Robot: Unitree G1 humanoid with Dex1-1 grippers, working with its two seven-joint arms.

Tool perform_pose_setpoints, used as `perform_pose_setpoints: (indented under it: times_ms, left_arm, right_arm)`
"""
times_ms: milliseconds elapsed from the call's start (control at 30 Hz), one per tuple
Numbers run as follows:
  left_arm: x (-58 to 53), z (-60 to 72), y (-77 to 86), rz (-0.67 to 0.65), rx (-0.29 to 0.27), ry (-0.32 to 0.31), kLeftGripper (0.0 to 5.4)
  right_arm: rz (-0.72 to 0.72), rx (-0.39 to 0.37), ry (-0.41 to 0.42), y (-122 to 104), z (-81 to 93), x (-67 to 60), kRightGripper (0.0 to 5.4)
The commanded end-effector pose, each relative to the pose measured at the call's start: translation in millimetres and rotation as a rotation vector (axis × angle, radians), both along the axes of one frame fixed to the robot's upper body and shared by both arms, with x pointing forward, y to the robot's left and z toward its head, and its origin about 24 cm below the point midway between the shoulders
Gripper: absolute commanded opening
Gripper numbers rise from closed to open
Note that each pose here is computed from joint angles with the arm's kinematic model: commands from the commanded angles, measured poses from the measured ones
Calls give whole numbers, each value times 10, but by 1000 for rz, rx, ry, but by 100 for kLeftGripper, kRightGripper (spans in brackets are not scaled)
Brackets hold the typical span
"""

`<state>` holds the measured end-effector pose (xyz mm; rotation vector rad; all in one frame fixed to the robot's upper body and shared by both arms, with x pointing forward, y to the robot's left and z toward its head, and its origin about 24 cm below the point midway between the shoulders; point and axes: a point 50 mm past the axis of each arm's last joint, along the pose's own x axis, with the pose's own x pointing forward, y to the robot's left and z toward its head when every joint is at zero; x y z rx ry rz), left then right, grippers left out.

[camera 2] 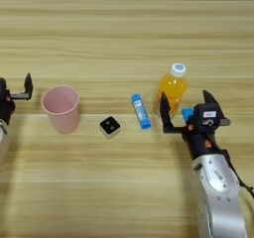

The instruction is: Move the objects on the table

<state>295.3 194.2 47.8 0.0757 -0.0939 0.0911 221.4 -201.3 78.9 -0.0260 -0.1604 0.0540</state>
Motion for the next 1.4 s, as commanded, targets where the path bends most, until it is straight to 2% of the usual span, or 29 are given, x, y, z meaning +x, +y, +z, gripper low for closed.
perform_pose_setpoints:
  times_ms: [33, 600, 900, 1400]
  left_arm:
    - [-10, -16, -17, 1, 14, 15, 538]
    - [-21, -12, -46, 3, 15, 13, 538]
    - [-27, -13, -51, 4, 16, 13, 538]
    - [-30, -9, -51, 8, 16, 14, 538]
  right_arm:
    - [15, -18, 17, -25, 0, 102, 540]
    - [52, 0, 50, -71, 8, 345, 540]
    - [79, 8, 56, -13, 18, 479, 540]
    - [86, 36, 82, 9, -67, 566, 540]
